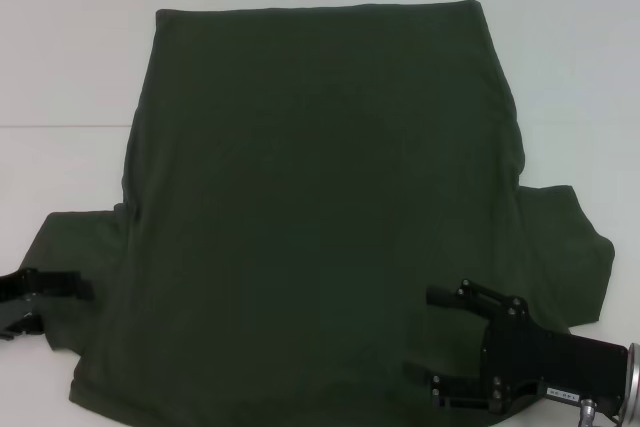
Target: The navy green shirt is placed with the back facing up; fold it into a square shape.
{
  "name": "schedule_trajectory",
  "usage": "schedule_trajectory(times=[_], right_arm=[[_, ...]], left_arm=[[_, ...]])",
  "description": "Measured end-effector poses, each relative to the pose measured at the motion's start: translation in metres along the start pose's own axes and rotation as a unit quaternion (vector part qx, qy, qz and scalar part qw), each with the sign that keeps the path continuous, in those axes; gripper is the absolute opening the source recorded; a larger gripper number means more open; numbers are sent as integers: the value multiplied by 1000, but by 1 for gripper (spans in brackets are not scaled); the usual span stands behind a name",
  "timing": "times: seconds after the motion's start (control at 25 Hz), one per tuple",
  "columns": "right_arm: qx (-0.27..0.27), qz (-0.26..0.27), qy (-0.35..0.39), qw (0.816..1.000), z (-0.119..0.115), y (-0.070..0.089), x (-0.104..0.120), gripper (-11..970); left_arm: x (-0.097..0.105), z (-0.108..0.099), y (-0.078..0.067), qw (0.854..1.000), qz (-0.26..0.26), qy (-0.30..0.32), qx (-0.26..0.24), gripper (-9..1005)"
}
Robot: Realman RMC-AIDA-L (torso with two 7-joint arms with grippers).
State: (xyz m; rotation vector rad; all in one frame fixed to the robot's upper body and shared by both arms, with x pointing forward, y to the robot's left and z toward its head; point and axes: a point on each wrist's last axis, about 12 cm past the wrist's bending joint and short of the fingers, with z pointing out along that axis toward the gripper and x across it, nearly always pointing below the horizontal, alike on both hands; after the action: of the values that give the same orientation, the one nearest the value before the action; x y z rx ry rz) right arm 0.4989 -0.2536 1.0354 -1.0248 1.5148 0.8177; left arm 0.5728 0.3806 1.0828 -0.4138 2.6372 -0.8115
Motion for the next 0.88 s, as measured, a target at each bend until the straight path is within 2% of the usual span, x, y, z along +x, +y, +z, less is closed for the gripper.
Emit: schedule_trajectory(times=[0.56, 0.88], right_arm=[[2, 0, -1, 1000, 0, 0, 0, 939], [3, 1, -2, 1000, 0, 0, 0, 939]], left_arm=[[-3, 2, -2, 1000, 2, -5, -1, 931], [-5, 0, -1, 1000, 5, 2, -24, 930]])
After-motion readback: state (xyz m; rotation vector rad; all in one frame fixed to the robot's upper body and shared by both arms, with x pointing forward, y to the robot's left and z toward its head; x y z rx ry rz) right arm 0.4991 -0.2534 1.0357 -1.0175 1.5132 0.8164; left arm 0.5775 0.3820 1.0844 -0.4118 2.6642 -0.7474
